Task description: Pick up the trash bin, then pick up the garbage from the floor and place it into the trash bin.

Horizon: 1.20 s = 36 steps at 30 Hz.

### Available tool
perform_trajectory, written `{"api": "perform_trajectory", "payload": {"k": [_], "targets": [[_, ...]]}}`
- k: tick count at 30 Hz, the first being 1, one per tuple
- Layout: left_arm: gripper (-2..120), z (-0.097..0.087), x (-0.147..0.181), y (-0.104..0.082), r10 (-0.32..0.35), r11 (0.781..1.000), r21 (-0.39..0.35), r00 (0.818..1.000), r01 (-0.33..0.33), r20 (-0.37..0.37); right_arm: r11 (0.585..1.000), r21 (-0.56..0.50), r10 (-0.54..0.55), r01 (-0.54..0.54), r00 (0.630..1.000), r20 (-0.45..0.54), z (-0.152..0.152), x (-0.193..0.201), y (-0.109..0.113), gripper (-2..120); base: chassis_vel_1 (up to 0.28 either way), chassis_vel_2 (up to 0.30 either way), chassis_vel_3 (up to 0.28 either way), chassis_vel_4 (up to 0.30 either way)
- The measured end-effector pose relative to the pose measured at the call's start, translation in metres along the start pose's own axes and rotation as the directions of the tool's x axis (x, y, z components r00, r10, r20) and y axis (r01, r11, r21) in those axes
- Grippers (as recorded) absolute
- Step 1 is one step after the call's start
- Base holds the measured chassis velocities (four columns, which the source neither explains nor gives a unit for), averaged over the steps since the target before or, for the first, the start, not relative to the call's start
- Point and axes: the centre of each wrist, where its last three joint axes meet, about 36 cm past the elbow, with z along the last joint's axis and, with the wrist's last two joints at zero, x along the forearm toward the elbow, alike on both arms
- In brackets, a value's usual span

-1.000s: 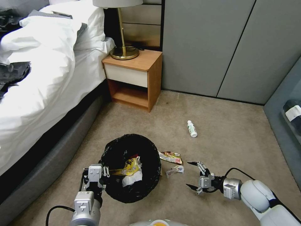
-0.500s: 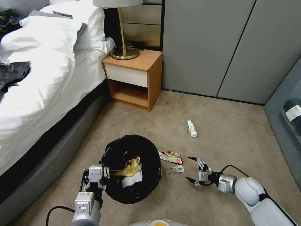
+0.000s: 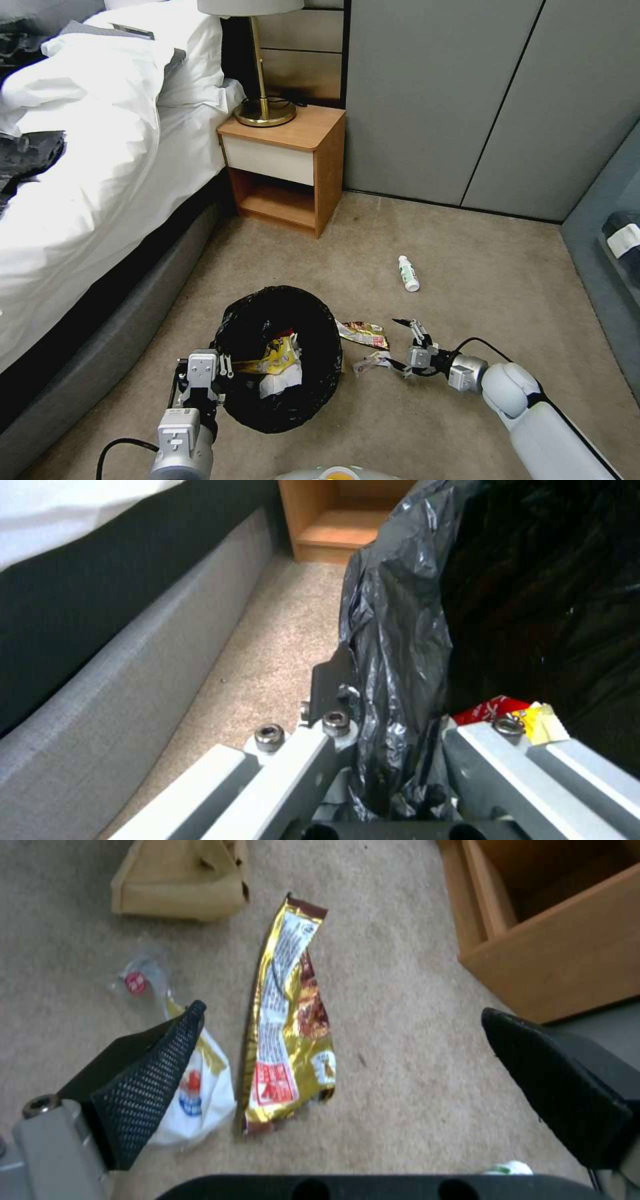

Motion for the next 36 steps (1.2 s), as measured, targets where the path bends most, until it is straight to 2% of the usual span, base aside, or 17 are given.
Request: {"api": "perform_trajectory", "payload": {"k": [11,23,36], "targets": [[1,0.001,-0.002,-0.001,0.001,1.0,0.001,1.0,-0.001,-0.001,1.0,0.006,-0.015,0.015,1.0,0.014,-0.005,-0.007,0.002,100,0.0,0.0,0.0,0.0],[1,0.002,0.001,-0.002,0.001,1.0,-0.005,1.0,-0.001,-0.008,0.998,-0.055,-0.03,0.031,0.999,0.01,-0.002,-0.026,0.026,100,0.0,0.0,0.0,0.0],[1,0.0,0.007,-0.001,-0.008,1.0,-0.019,1.0,0.007,-0.005,0.989,-0.146,-0.023,0.015,0.999,-0.049,0.031,-0.04,0.038,100,0.0,0.0,0.0,0.0]]}}
